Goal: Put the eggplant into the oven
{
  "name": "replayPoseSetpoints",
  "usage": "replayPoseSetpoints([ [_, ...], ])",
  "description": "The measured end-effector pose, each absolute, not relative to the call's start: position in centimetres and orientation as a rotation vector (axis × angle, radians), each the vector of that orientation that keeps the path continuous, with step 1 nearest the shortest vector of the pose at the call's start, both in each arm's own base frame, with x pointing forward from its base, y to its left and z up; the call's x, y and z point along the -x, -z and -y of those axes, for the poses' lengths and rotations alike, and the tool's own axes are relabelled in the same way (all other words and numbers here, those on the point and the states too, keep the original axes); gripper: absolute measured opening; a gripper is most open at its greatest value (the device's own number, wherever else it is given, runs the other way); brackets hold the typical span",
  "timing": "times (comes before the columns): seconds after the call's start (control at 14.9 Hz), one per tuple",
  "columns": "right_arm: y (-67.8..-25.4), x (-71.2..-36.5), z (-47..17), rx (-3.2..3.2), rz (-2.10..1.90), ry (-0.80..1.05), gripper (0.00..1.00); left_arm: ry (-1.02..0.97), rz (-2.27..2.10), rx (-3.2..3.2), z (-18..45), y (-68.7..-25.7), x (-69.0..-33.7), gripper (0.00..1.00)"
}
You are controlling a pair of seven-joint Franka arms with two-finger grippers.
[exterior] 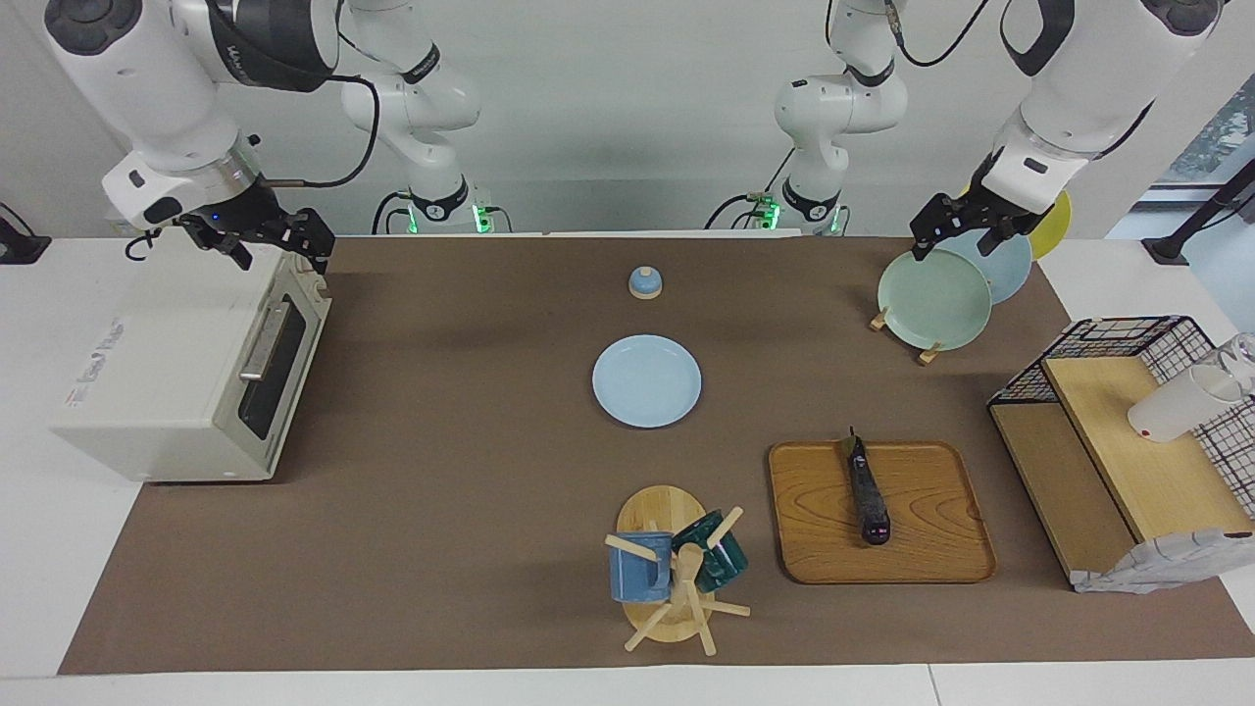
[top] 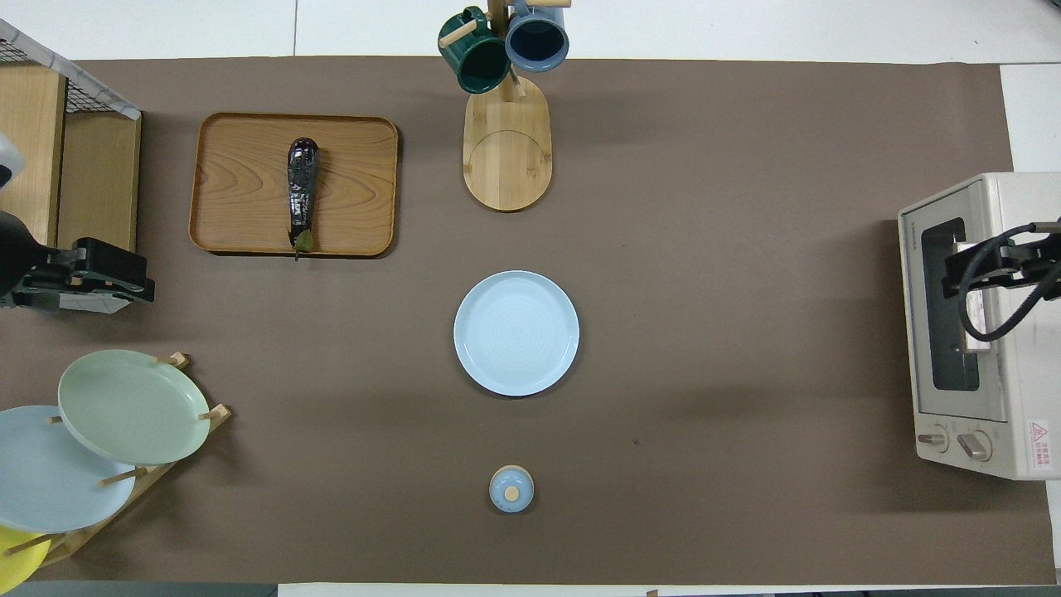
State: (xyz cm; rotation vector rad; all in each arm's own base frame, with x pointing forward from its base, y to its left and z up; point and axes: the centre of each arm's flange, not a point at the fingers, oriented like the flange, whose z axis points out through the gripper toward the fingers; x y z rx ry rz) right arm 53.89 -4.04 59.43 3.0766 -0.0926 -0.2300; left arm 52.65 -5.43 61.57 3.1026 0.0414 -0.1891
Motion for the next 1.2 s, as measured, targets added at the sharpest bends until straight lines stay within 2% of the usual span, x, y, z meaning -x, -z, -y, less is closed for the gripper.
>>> replayPoseSetpoints([
  [0.6, -59.4, -53.9, 4.0, -3.077, 0.093, 0.23, 1.0, 0.184, -0.04, -3.103, 5.5, -61.5, -52.7, 1.0],
  [0.87, -59.4, -53.9, 4.0, -3.077, 0.093, 0.23, 1.0, 0.048, -0.042, -3.098, 5.6, -61.6, -53.9, 1.0],
  [1.2, -59.4, -53.9, 4.0, -3.077, 0.093, 0.23, 1.0, 0.077, -0.032, -3.091, 6.1, -58.5, -56.8, 1.0],
])
